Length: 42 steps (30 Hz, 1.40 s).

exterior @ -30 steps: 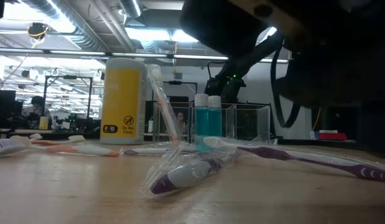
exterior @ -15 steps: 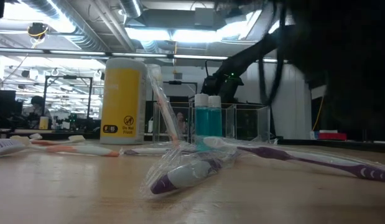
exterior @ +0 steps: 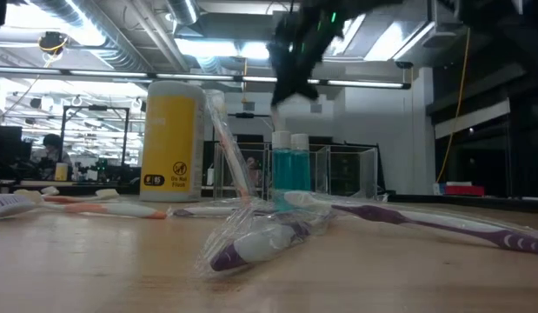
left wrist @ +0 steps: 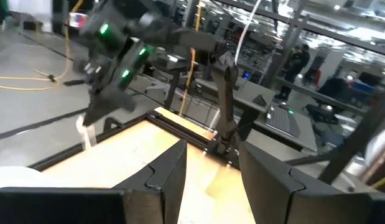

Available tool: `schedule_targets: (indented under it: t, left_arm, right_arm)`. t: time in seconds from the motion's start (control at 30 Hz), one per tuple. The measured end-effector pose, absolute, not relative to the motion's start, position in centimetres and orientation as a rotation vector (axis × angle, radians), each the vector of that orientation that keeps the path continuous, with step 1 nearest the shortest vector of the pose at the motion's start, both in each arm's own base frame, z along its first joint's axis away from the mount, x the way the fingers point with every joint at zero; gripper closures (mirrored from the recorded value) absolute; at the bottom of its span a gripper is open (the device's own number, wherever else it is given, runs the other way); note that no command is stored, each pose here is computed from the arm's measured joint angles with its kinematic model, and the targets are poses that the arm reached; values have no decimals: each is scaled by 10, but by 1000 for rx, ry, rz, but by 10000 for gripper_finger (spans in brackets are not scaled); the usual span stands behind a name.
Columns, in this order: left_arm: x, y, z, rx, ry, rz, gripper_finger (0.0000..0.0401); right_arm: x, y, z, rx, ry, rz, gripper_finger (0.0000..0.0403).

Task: Pick & Place toothbrushing station
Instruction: Put the white and orange toothbrush into the left compartment of the transparent organizer

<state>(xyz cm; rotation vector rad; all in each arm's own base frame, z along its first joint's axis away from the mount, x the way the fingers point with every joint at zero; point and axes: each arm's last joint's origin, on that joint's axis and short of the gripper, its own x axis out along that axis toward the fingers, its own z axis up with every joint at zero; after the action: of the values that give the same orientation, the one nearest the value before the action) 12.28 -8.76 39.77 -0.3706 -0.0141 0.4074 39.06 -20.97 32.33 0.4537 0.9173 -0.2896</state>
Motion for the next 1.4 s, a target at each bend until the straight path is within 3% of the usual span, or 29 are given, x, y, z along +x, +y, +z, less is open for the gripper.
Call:
schedule_targets:
  t: [0.27, 0.57, 0.83, 1.4]
  left_arm:
    - [117, -95, 396, -344, 14, 333, 258]
    - [111, -103, 396, -330, 26, 269, 258]
    - [107, -107, 397, -339, 31, 230, 258]
    - [108, -114, 397, -375, 28, 199, 258]
  right_arm:
    - [380, -110, 397, 231, 778, -26, 402]
    - [382, -22, 415, 192, 743, 143, 403]
    - [397, 14, 402, 152, 737, 78, 403]
    - [416, 27, 307, 225, 824, 38, 403]
